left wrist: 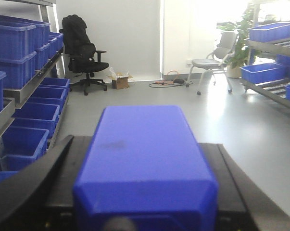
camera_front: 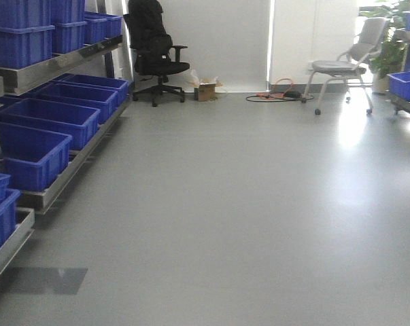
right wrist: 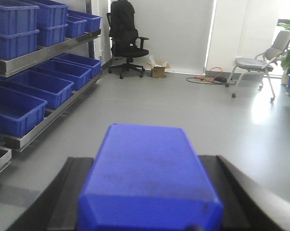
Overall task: Pick and sort blue part to right shelf
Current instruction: 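Drive the base toward the rack of blue bins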
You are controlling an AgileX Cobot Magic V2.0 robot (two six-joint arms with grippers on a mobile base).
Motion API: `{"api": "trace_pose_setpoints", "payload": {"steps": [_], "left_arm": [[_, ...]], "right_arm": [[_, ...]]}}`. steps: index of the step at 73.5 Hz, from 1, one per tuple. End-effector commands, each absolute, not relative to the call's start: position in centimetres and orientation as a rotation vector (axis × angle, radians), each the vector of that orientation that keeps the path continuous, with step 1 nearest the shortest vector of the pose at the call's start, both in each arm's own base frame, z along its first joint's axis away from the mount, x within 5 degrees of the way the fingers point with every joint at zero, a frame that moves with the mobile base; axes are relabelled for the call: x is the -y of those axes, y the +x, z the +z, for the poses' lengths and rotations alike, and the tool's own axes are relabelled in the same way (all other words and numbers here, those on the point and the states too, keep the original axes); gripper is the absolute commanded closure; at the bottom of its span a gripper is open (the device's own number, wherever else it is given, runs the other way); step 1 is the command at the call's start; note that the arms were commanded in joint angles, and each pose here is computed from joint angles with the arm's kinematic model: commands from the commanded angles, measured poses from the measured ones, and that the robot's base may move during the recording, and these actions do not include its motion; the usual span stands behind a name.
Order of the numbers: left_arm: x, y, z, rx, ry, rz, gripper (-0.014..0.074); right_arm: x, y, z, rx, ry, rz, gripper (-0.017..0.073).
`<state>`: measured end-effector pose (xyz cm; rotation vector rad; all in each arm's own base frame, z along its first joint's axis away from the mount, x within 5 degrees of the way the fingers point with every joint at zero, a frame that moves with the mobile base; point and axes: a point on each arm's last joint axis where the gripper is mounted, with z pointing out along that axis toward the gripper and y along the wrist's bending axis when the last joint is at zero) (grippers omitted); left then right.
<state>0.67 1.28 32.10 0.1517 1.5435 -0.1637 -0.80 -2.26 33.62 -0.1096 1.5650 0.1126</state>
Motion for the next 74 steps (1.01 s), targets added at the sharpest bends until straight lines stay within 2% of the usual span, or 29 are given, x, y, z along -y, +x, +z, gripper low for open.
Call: {"api": "trace_pose_setpoints", "payload": {"steps": [1, 74], "left_arm": [[-1.43, -0.15, 33.63, -1.415, 0.154, -0.189, 0.0279], [-1.44, -0.15, 33.63, -1.415, 0.155, -0.186, 0.0279]], "right_arm": [[2.19, -0.84, 35.24, -1.471, -0.125, 0.099, 0.0272], [2.19, -0.84, 35.24, -1.471, -0.125, 0.099, 0.0272]]}}
